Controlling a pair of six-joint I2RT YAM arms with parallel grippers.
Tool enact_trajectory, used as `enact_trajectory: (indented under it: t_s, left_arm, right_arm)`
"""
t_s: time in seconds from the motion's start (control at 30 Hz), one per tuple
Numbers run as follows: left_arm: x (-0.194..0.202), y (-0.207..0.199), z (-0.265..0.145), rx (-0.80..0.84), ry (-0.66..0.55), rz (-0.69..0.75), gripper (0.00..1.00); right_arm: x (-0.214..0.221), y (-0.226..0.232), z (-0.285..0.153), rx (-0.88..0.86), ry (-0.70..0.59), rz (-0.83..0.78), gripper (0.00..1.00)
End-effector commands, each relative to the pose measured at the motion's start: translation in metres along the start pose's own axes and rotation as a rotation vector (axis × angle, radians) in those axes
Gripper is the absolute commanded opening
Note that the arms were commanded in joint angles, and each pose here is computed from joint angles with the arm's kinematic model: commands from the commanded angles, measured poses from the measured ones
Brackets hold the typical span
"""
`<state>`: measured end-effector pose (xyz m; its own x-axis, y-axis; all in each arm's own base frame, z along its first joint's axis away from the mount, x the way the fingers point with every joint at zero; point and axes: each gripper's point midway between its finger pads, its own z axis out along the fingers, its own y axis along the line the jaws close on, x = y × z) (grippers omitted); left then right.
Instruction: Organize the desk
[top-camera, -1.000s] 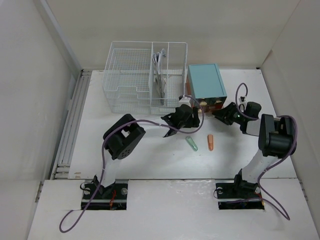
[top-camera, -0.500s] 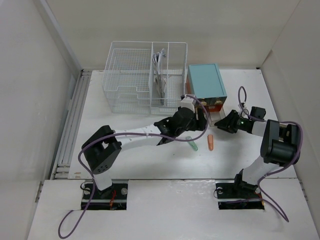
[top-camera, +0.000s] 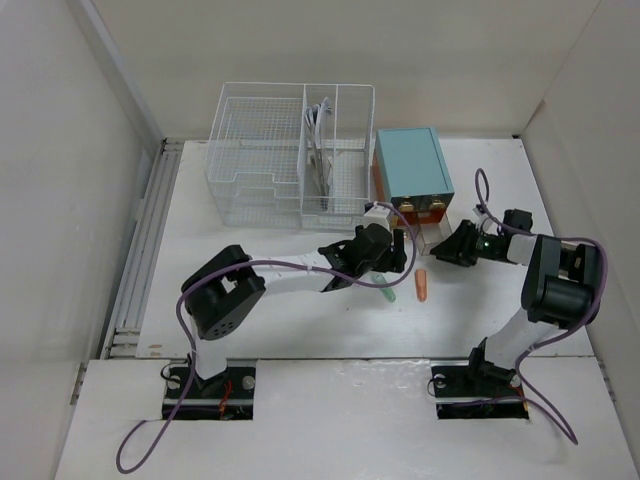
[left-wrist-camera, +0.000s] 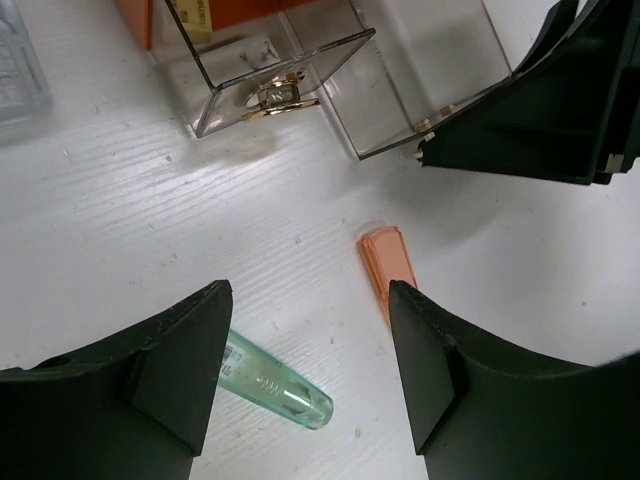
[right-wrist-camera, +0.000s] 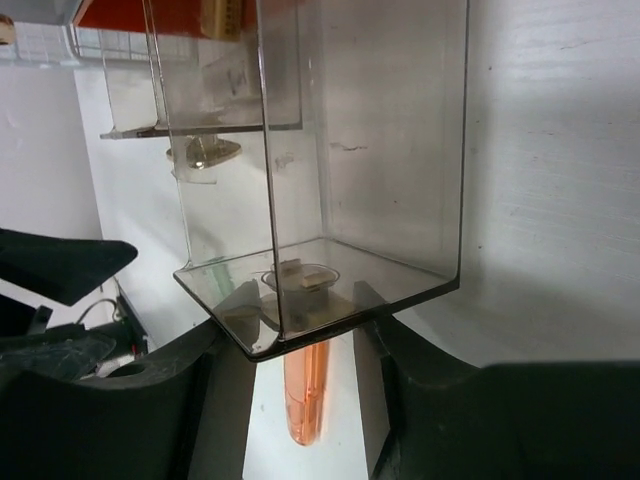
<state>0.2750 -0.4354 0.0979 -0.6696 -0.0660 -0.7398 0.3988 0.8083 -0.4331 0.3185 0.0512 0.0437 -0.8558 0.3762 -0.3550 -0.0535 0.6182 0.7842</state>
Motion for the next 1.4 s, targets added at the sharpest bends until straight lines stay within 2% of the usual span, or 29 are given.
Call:
enact_trajectory:
  t_s: [0.0, 0.13, 0.27, 0.43, 0.5, 0.53, 0.63, 0.67, 0.73, 0.77, 0.83, 0.9, 0.97, 1.0, 1.07, 1.1, 1.13, 1.17, 1.2, 1.23, 1.27, 1.3, 1.37]
  left_arm:
    - [-0.024, -0.020, -0.010, 0.050, -0.062, -0.005, 0.60]
    - [-0.025, -0.020, -0.021, 0.046, -0.065, 0.009, 0.60]
    - [-0.027, -0.013, -0.030, 0.022, -0.067, 0.011, 0.60]
    - [-0.028, -0.018, -0.049, 0.013, -0.079, 0.034, 0.60]
    - [-0.023, -0.015, -0.052, -0.001, -0.073, 0.053, 0.60]
    - [-0.022, -0.016, -0.057, -0.011, -0.070, 0.061, 0.60]
    - [-0.022, -0.015, -0.065, -0.026, -0.070, 0.080, 0.60]
    - [-0.018, -0.015, -0.066, -0.034, -0.067, 0.088, 0.60]
    - [-0.009, -0.013, -0.067, -0.046, -0.049, 0.115, 0.59]
    - [-0.002, -0.008, -0.068, -0.063, -0.037, 0.128, 0.57]
    - [0.006, -0.003, -0.069, -0.089, -0.031, 0.117, 0.55]
    - [0.024, 0.016, -0.064, -0.181, 0.005, 0.117, 0.50]
    - [0.026, 0.017, -0.063, -0.237, -0.003, 0.046, 0.47]
    - [0.041, 0.026, -0.064, -0.295, 0.034, 0.055, 0.47]
    - [0.040, 0.019, -0.064, -0.335, 0.015, -0.010, 0.47]
    - [0.053, 0.024, -0.063, -0.370, 0.048, -0.001, 0.47]
    - [0.059, 0.020, -0.062, -0.372, 0.059, -0.005, 0.47]
    - [0.056, 0.013, -0.059, -0.373, 0.054, -0.031, 0.47]
    - [0.058, 0.012, -0.056, -0.388, 0.057, -0.062, 0.47]
    - [0.067, 0.018, -0.050, -0.419, 0.077, -0.054, 0.48]
    - [0.072, 0.014, -0.048, -0.424, 0.083, -0.062, 0.48]
    - [0.065, 0.004, -0.043, -0.409, 0.069, -0.087, 0.48]
    - [0.073, 0.006, -0.036, -0.438, 0.079, -0.109, 0.48]
  right_arm:
    - [0.023, -0.005, -0.002, -0.006, 0.106, 0.004, 0.49]
    - [0.024, 0.006, -0.007, -0.047, 0.109, -0.023, 0.58]
    - [0.030, 0.020, -0.014, -0.095, 0.136, -0.048, 0.62]
    - [0.029, 0.039, -0.026, -0.190, 0.173, -0.154, 0.62]
    - [0.033, 0.053, -0.034, -0.233, 0.190, -0.146, 0.62]
    - [0.030, 0.057, -0.036, -0.259, 0.182, -0.213, 0.62]
    - [0.034, 0.080, -0.048, -0.324, 0.182, -0.226, 0.60]
    - [0.029, 0.085, -0.052, -0.342, 0.164, -0.302, 0.60]
    - [0.033, 0.102, -0.061, -0.386, 0.168, -0.295, 0.59]
    - [0.024, 0.110, -0.065, -0.421, 0.132, -0.424, 0.58]
    - [0.032, 0.127, -0.071, -0.468, 0.174, -0.421, 0.53]
    - [0.013, 0.136, -0.071, -0.474, 0.141, -0.555, 0.50]
    - [0.005, 0.145, -0.072, -0.474, 0.133, -0.639, 0.50]
    - [-0.007, 0.153, -0.076, -0.468, 0.106, -0.702, 0.52]
    - [-0.021, 0.162, -0.081, -0.422, 0.066, -0.870, 0.58]
    - [-0.029, 0.165, -0.084, -0.365, 0.061, -0.793, 0.59]
    - [-0.041, 0.164, -0.085, -0.295, 0.027, -0.806, 0.61]
    - [-0.078, 0.172, -0.094, -0.117, -0.118, -1.032, 0.62]
    - [-0.093, 0.177, -0.101, -0.006, -0.199, -1.076, 0.62]
    - [-0.093, 0.171, -0.100, 0.099, -0.251, -1.049, 0.64]
    - [-0.100, 0.194, -0.121, 0.203, -0.380, -1.143, 0.66]
    - [-0.119, 0.202, -0.133, 0.335, -0.501, -1.189, 0.75]
    - [-0.116, 0.214, -0.149, 0.389, -0.596, -1.189, 0.81]
